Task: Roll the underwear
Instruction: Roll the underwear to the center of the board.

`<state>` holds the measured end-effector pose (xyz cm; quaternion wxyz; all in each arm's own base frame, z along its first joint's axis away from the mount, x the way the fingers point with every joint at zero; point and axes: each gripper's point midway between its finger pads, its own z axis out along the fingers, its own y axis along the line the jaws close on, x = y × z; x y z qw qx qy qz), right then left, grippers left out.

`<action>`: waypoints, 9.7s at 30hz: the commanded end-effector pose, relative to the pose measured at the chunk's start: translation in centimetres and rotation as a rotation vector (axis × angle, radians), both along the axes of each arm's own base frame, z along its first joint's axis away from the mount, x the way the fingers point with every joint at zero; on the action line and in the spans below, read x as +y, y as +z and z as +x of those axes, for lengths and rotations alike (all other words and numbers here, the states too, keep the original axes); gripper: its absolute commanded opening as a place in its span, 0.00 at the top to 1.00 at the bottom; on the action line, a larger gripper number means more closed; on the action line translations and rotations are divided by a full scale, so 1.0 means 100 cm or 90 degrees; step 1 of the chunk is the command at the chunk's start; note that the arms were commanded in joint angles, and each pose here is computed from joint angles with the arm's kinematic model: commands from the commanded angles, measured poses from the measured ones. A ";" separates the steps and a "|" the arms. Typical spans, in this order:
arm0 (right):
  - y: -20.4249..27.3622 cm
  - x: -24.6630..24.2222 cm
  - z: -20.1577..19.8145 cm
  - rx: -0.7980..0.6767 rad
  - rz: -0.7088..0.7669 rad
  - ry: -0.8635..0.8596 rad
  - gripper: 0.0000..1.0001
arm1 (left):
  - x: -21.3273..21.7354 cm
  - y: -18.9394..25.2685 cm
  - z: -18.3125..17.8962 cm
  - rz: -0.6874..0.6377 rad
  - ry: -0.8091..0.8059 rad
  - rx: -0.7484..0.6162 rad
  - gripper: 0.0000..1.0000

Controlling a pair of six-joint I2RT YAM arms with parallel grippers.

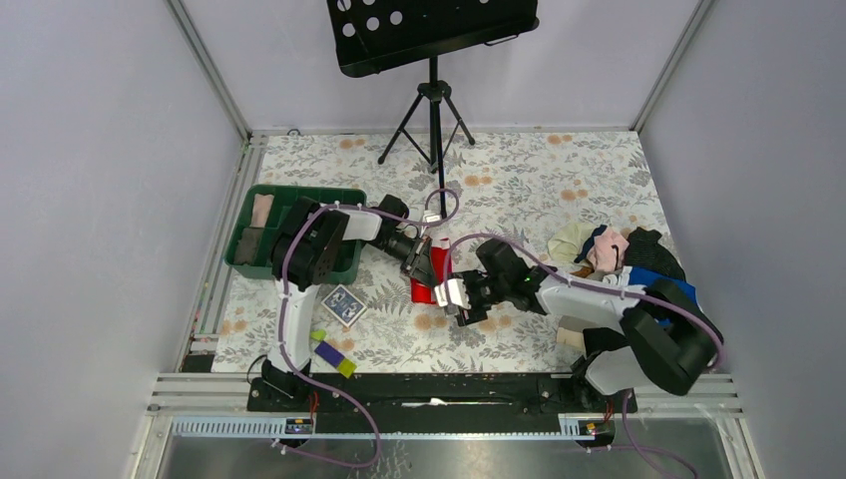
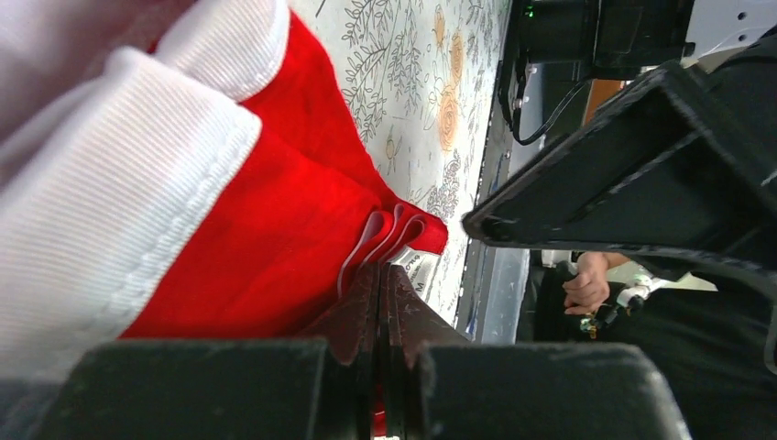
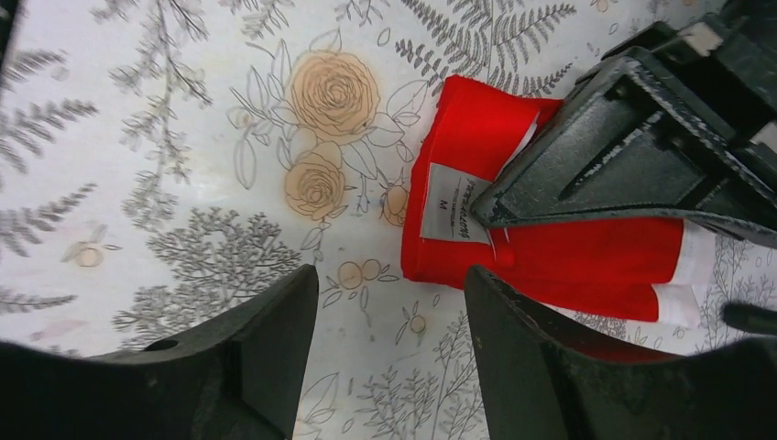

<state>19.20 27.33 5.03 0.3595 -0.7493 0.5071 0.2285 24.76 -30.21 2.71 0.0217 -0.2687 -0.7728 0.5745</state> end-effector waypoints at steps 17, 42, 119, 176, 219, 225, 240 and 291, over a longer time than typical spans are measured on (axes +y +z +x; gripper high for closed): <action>-0.056 0.022 0.033 -0.232 -0.098 0.085 0.62 | -0.002 -0.021 0.027 0.043 0.018 -0.026 0.96; -0.015 0.028 0.008 0.563 -0.084 -0.162 1.00 | 0.105 0.130 0.023 0.110 0.153 -0.845 0.41; 0.059 -0.078 0.050 -0.013 0.052 -0.267 0.40 | -0.037 -0.032 -0.022 0.044 -0.256 -0.134 1.00; -0.017 -0.030 0.020 0.414 -0.199 -0.066 0.95 | 0.068 0.141 0.050 0.088 0.124 -0.661 0.51; -0.045 -0.043 0.036 0.588 -0.246 -0.205 0.90 | -0.049 0.011 0.000 0.007 -0.288 -0.940 0.57; -0.026 -0.038 0.042 0.595 -0.233 -0.226 0.68 | -0.047 0.005 0.003 0.033 -0.292 -0.918 0.90; 0.009 -0.094 0.081 0.641 -0.168 -0.453 0.49 | -0.043 0.013 -0.048 0.020 -0.346 -0.606 1.00; -0.021 -0.065 0.064 -0.134 -0.124 -0.145 0.36 | -0.074 -0.057 0.044 0.122 -0.190 -0.124 0.93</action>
